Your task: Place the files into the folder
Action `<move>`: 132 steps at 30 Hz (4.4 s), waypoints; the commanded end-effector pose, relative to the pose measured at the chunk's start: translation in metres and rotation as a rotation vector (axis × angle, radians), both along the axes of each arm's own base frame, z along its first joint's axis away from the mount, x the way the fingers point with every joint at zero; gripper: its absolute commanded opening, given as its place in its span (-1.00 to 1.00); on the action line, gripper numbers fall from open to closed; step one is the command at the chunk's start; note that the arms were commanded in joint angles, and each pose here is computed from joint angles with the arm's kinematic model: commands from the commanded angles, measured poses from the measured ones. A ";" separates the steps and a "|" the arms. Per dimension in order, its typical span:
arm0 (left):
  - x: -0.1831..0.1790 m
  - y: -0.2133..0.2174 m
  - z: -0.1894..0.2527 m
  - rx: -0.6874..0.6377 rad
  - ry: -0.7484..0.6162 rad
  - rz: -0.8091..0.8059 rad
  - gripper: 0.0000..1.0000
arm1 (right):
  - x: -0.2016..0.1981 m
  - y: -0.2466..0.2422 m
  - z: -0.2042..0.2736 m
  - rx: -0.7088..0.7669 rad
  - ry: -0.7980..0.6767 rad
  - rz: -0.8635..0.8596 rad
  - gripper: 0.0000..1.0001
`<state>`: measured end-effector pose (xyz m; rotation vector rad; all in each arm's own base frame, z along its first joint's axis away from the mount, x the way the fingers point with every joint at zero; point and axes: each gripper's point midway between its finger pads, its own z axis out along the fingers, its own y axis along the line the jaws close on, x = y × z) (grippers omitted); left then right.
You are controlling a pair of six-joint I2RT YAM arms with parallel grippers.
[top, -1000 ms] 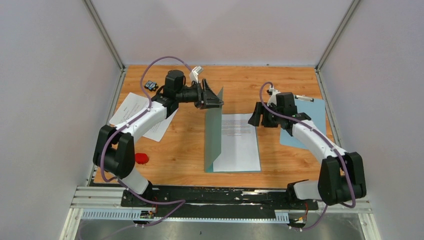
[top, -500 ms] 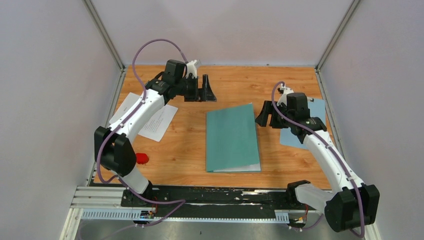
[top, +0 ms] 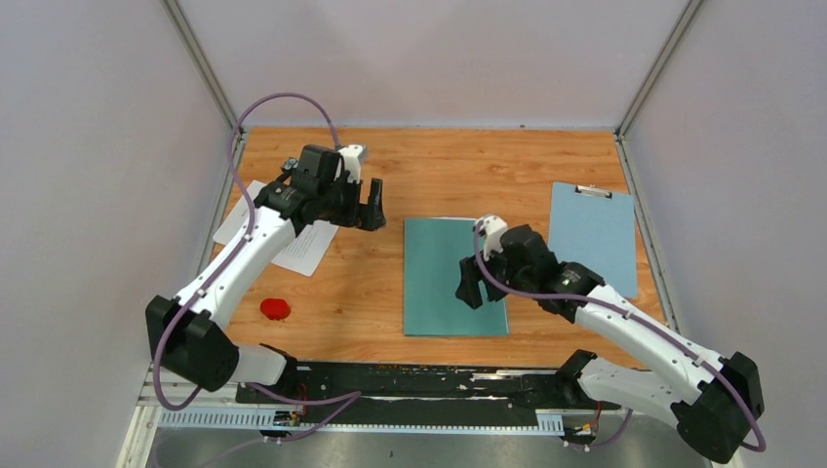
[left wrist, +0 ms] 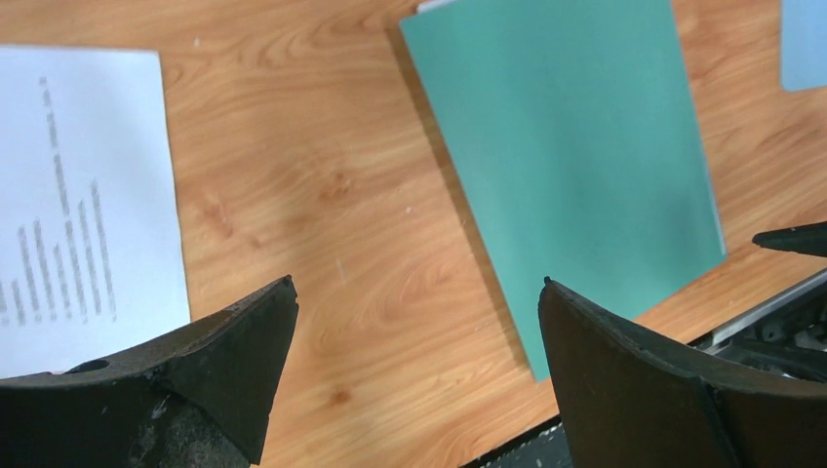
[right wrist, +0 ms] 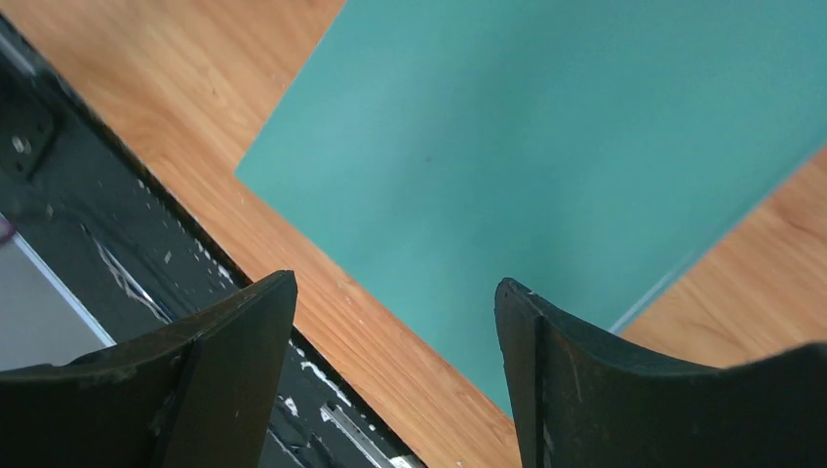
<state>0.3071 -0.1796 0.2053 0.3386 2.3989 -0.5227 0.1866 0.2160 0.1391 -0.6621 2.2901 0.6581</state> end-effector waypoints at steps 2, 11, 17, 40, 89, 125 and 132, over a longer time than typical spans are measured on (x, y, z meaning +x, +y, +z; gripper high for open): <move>-0.022 0.021 -0.008 0.024 -0.077 0.016 1.00 | -0.023 0.031 -0.013 0.008 -0.161 0.175 0.52; -0.038 0.051 -0.003 0.063 -0.229 0.088 1.00 | -0.053 0.054 -0.061 -0.167 -0.267 0.295 0.54; -0.040 0.054 -0.003 0.067 -0.249 0.093 1.00 | -0.047 0.057 -0.084 -0.288 -0.249 0.284 0.54; -0.040 0.065 -0.008 0.114 -0.249 0.131 1.00 | 0.105 0.028 -0.094 -0.260 -0.269 -0.050 0.28; -0.045 0.061 -0.002 0.095 -0.261 0.088 1.00 | 0.293 -0.349 -0.073 0.236 0.466 -1.913 -0.23; -0.040 0.071 -0.018 0.142 -0.206 0.133 1.00 | 0.300 -0.354 -0.101 0.276 0.552 -1.849 -1.00; -0.037 0.077 -0.026 0.144 -0.171 0.181 1.00 | 0.256 -0.299 -0.075 0.237 0.584 -1.578 -1.00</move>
